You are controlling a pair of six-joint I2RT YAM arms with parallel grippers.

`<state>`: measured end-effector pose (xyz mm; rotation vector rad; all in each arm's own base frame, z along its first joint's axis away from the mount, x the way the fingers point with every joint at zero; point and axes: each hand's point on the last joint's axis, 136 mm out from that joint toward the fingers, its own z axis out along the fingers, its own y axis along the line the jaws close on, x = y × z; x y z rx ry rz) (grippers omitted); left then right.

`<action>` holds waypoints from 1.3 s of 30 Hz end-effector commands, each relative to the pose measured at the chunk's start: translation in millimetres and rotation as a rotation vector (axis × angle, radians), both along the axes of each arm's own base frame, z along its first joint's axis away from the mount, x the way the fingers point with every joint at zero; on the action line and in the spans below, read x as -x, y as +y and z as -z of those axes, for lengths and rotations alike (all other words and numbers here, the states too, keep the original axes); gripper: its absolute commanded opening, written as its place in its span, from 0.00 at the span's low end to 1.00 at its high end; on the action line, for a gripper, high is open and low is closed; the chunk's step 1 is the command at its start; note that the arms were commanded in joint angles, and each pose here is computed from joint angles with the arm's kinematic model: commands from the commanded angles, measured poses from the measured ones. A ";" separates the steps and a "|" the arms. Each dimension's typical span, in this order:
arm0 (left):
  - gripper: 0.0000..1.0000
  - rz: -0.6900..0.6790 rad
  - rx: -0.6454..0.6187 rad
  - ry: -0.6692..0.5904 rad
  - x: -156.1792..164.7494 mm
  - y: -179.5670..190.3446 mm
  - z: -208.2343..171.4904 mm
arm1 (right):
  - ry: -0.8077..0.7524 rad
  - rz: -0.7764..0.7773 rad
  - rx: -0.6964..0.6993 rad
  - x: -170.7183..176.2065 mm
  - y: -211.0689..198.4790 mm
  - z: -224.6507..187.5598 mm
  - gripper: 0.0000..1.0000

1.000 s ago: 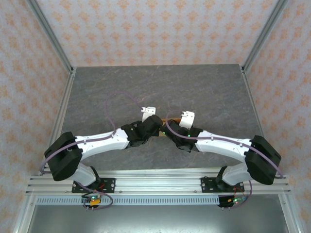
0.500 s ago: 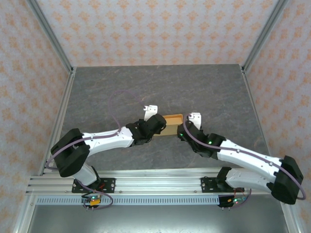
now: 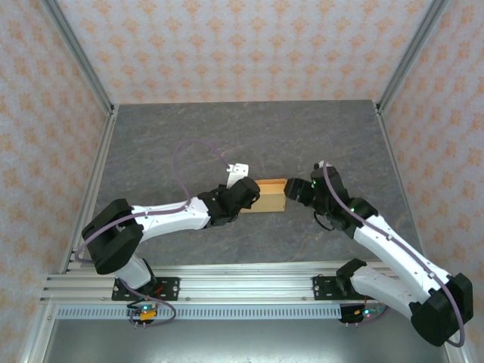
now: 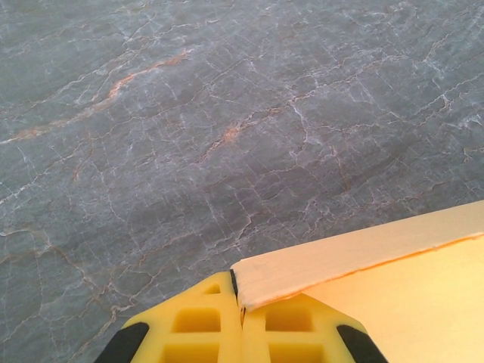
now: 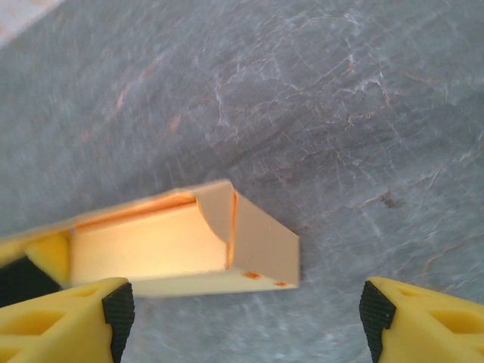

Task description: Fold the paper box

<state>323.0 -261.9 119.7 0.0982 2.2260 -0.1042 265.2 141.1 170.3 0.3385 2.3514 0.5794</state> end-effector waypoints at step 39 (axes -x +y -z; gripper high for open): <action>0.39 0.240 0.251 -0.165 27.3 -35.4 -7.6 | 0.282 0.730 -0.828 -42.2 40.7 77.5 0.48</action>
